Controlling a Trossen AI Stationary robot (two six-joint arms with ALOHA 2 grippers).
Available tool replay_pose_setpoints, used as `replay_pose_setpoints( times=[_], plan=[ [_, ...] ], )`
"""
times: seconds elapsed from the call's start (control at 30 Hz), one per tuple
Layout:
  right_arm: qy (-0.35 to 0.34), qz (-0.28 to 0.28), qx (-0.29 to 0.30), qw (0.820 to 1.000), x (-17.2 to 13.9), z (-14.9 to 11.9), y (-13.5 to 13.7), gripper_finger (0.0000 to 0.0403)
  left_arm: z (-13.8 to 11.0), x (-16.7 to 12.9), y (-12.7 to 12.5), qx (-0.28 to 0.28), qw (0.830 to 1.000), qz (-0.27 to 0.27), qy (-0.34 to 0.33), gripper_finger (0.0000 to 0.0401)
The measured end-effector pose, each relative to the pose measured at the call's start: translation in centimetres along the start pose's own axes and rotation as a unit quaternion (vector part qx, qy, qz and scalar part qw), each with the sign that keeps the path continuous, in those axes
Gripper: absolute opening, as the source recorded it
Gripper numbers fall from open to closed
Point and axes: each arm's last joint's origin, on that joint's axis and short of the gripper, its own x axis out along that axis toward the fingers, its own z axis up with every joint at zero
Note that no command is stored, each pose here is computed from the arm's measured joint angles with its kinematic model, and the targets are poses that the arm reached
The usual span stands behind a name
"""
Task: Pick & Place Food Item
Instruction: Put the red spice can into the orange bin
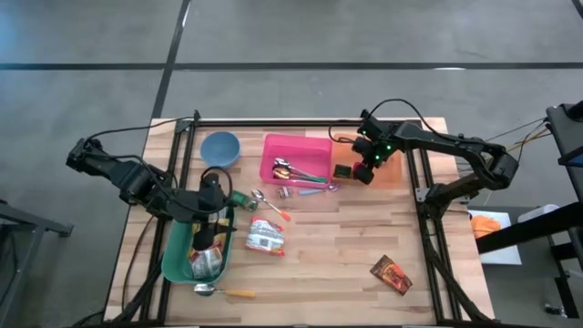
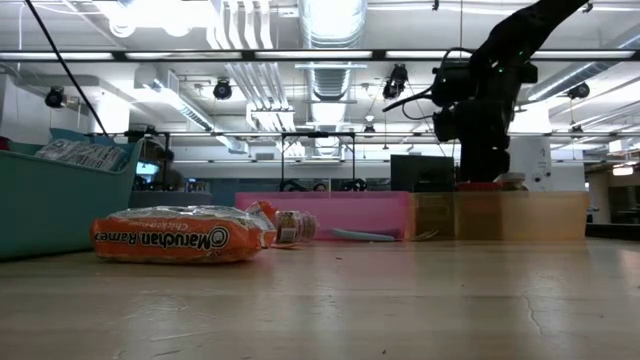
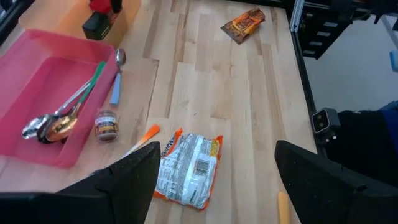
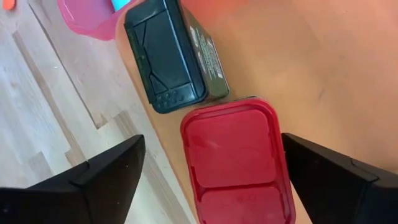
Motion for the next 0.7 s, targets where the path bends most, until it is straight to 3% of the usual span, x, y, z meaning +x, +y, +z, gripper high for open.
replay_pose_setpoints(
  times=[0.5, 0.7],
  plan=[
    [-0.018, -0.014, 0.034, 0.999, -0.8, -0.2, 0.6, 0.0368, 0.2, -0.1, 0.3, 0.053, 0.999, 0.011, -0.004, 0.0317],
    [-0.023, -0.02, 0.022, 0.999, -1.0, -0.3, 1.3, 0.0368, 0.6, -0.4, 1.5, 0.032, 0.999, 0.036, -0.019, 0.0317]
  ],
)
